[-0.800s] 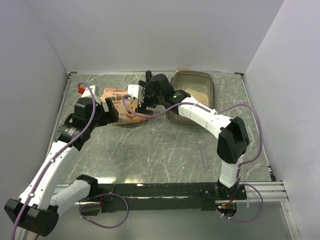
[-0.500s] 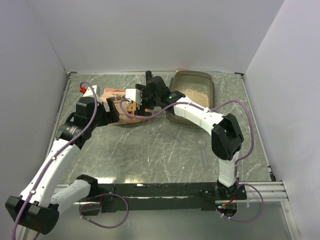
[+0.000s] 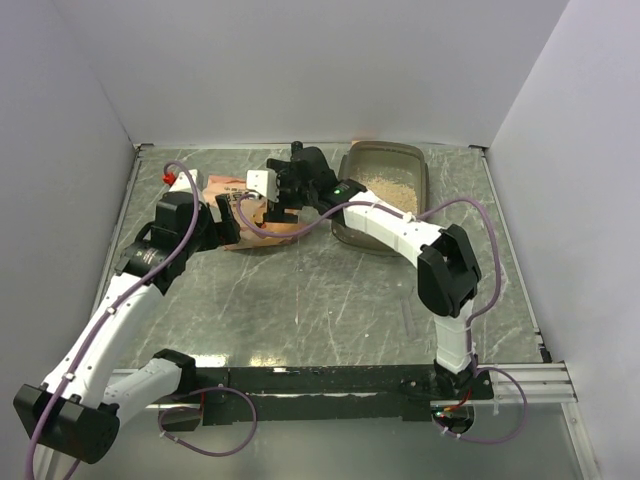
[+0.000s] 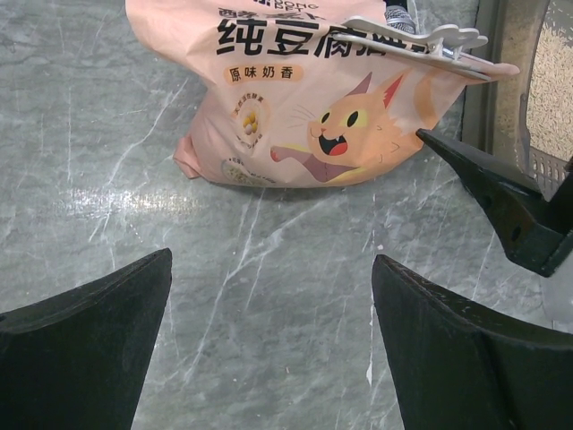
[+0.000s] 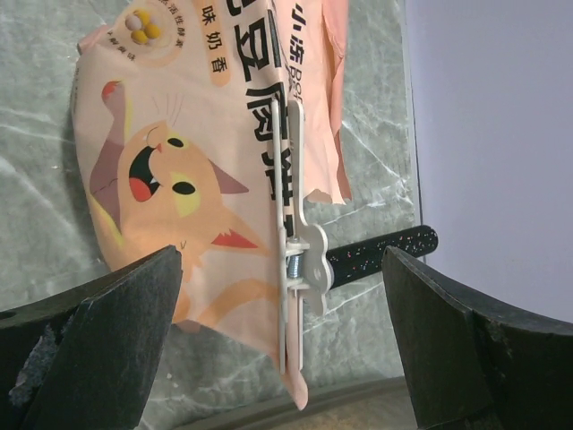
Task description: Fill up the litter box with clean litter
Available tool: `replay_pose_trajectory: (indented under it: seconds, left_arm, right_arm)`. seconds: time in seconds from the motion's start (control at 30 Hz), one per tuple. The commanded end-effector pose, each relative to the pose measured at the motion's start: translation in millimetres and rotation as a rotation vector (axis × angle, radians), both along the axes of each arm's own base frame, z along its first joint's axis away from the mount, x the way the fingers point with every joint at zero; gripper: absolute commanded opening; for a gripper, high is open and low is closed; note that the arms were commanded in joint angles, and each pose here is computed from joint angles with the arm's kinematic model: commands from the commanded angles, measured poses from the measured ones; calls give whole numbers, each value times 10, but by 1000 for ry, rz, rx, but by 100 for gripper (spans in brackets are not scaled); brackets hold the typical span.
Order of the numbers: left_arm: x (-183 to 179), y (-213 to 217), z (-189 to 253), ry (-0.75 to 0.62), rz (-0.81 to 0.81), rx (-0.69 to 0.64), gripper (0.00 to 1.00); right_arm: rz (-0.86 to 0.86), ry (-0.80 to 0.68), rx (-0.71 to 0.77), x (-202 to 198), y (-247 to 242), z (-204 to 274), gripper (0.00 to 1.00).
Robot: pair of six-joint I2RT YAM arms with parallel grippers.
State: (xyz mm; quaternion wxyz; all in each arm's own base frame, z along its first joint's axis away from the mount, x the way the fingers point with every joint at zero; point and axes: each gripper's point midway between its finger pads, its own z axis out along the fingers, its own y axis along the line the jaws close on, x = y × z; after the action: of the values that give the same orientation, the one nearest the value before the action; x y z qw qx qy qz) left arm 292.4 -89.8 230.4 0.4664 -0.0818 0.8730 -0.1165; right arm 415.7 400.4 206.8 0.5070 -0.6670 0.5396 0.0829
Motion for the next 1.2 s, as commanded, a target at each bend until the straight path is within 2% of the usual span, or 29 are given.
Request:
replay_pose_trajectory:
  seconds: [0.0,0.13,0.23,0.33,0.37,0.43,0.53,0.6,0.67,0.87,1.17]
  left_arm:
    - [72,-54,47,-29,-21,-8,97]
    - [93,-65,21,-18,-27,-1,97]
    - [105,-65,22,-17,-27,3,97]
    - [109,-72,16,-15,-30,2,97]
    - [111,-73,12,-13,-29,1,97]
    - [119,-73,2,-12,-28,2,97]
    - [118,-76,5,-10,-28,1,97]
    - [120,-68,5,-11,-25,4,97]
    - [114,-54,-2,-11,-20,8,97]
    - [101,-48,0,-9,-17,7,97]
    - [82,-30,66,-30,-13,4,97]
  right_arm:
    - [11,-52,26,159,67,150,98]
    - [6,-34,14,194,45,90,94]
    - [5,-10,10,202,15,52,86]
    - [2,13,-1,235,-19,45,67]
    - [-4,35,-15,225,-50,0,53]
    - [-5,45,-11,225,-73,13,38]
    - [-9,56,-8,215,-112,-23,21]
    - [-10,65,-18,211,-127,-65,14]
    - [0,75,-18,196,-112,-55,0]
    - [7,101,5,133,-102,-15,0]
    - [-108,-7,85,44,-395,601,0]
